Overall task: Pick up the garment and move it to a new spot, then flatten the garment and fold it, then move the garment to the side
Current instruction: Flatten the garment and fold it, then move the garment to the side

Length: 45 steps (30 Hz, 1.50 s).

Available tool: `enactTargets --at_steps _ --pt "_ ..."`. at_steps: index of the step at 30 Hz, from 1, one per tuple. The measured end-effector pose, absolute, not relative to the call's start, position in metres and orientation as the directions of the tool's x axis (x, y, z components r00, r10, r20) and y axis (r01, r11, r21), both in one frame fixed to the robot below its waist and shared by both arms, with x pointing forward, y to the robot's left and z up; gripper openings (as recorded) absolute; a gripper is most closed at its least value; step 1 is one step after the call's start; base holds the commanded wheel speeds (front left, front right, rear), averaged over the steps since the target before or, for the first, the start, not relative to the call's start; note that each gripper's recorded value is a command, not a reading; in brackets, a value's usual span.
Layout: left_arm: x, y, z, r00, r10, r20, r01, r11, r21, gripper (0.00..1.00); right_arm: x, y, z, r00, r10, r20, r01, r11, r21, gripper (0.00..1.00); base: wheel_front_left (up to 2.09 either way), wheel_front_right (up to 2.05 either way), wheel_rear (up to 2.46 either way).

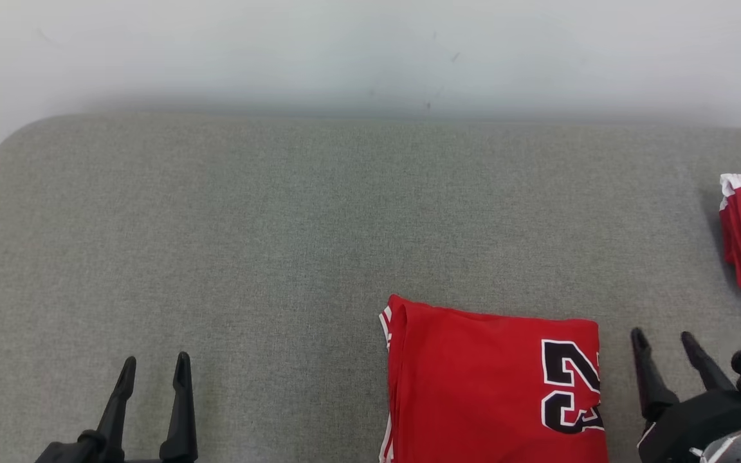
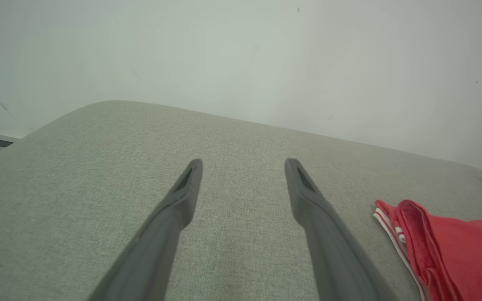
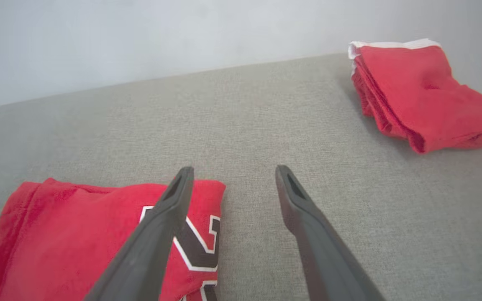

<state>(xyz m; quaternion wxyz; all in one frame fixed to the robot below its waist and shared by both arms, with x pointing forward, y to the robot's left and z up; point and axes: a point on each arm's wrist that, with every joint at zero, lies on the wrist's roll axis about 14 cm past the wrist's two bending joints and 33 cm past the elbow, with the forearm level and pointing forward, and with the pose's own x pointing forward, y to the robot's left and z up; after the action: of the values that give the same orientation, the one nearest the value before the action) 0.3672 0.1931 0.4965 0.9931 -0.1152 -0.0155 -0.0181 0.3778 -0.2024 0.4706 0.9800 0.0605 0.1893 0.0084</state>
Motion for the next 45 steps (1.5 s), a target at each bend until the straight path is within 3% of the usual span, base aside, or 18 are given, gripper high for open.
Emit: enactTargets --at_steps 8,14,25,45 --pt "0.359 0.192 0.501 0.998 -0.022 0.052 0.033 0.977 -0.21 1.0 0.374 -0.217 0.493 0.994 -0.033 -0.103 0.048 0.989 0.141 1.0 0.0 0.0 0.0" --pt "0.351 0.194 0.507 0.997 -0.006 0.075 0.021 0.979 -0.205 1.0 0.361 -0.205 0.494 1.0 -0.01 -0.012 0.012 0.991 0.135 1.0 0.0 0.0 0.0" --pt "0.344 0.188 0.494 0.999 -0.031 0.042 0.039 0.979 -0.199 1.0 0.345 -0.196 0.48 0.999 0.027 -0.027 -0.025 0.997 0.077 1.0 0.0 0.0 0.0" --pt "0.344 0.191 0.479 1.0 -0.027 -0.003 0.026 0.985 -0.169 1.0 0.35 -0.19 0.48 0.998 0.051 -0.046 -0.048 0.997 0.057 1.0 0.0 0.0 0.0"
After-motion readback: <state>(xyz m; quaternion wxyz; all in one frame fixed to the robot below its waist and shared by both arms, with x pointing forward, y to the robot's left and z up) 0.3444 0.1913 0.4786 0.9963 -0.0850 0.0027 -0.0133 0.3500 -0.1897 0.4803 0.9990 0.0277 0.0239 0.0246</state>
